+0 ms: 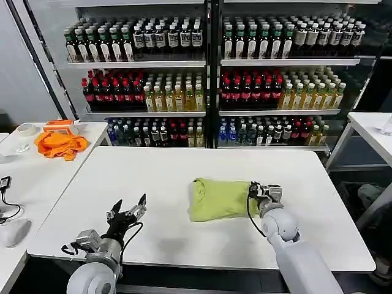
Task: Fold and organize the clothes.
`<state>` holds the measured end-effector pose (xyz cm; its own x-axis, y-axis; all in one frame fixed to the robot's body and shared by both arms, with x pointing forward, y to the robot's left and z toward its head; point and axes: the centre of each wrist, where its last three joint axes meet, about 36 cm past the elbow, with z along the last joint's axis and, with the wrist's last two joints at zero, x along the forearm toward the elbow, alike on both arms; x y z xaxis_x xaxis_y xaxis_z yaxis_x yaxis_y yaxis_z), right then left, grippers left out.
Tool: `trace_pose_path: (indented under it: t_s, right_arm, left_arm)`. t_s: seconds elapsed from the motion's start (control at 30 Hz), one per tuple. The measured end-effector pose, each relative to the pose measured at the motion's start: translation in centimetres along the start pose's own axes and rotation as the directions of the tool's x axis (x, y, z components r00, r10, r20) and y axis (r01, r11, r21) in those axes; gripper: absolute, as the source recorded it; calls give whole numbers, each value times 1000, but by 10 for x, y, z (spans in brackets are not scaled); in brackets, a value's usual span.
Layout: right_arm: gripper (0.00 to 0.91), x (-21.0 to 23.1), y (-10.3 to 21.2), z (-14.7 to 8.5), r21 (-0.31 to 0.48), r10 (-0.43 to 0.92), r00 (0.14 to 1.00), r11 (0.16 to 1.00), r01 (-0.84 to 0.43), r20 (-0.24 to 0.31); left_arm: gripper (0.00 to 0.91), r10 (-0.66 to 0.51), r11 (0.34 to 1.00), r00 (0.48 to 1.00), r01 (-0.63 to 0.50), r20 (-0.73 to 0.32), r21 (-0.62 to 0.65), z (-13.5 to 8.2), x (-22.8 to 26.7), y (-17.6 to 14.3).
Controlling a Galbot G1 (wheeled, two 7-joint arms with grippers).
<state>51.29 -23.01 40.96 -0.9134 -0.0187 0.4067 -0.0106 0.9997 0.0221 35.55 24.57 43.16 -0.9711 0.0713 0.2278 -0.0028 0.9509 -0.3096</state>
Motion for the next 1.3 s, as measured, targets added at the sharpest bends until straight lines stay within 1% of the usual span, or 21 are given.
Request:
trace_pose_path:
  t_s: [0.17, 0.3, 0.4, 0.5, 0.7, 0.83, 0.97, 1.3]
  right_arm:
    - [907, 19, -4, 8, 36, 7, 994, 999, -11, 105]
    - [907, 42, -12, 17, 66, 5, 982, 998, -17, 190]
    - [907, 62, -21, 25, 82, -2, 970, 996, -19, 244]
    - [907, 86, -31, 34, 90, -5, 960, 996, -21, 281]
    - [907, 128, -45, 50, 77, 5, 947, 997, -32, 320]
    - [907, 149, -50, 52, 71, 11, 939, 997, -38, 345]
    - [907, 166, -55, 55, 72, 14, 930, 996, -43, 367]
    - [907, 195, -65, 58, 76, 16, 917, 996, -51, 400]
  left_arm:
    - [907, 23, 999, 1000, -23, 19, -26, 0, 0, -6]
    - [907, 43, 997, 998, -41, 40, -70, -2, 1, -11]
    - [907, 58, 993, 997, -53, 48, -107, -2, 1, -14]
    - [907, 74, 987, 996, -66, 56, -145, -2, 2, -17]
    - [907, 101, 971, 993, -84, 66, -225, 0, 3, -20]
    - [907, 108, 961, 992, -85, 72, -264, 0, 4, -20]
    - [907, 107, 954, 992, -82, 73, -289, 0, 4, -18]
    - [907, 110, 941, 991, -81, 70, -328, 1, 10, -17]
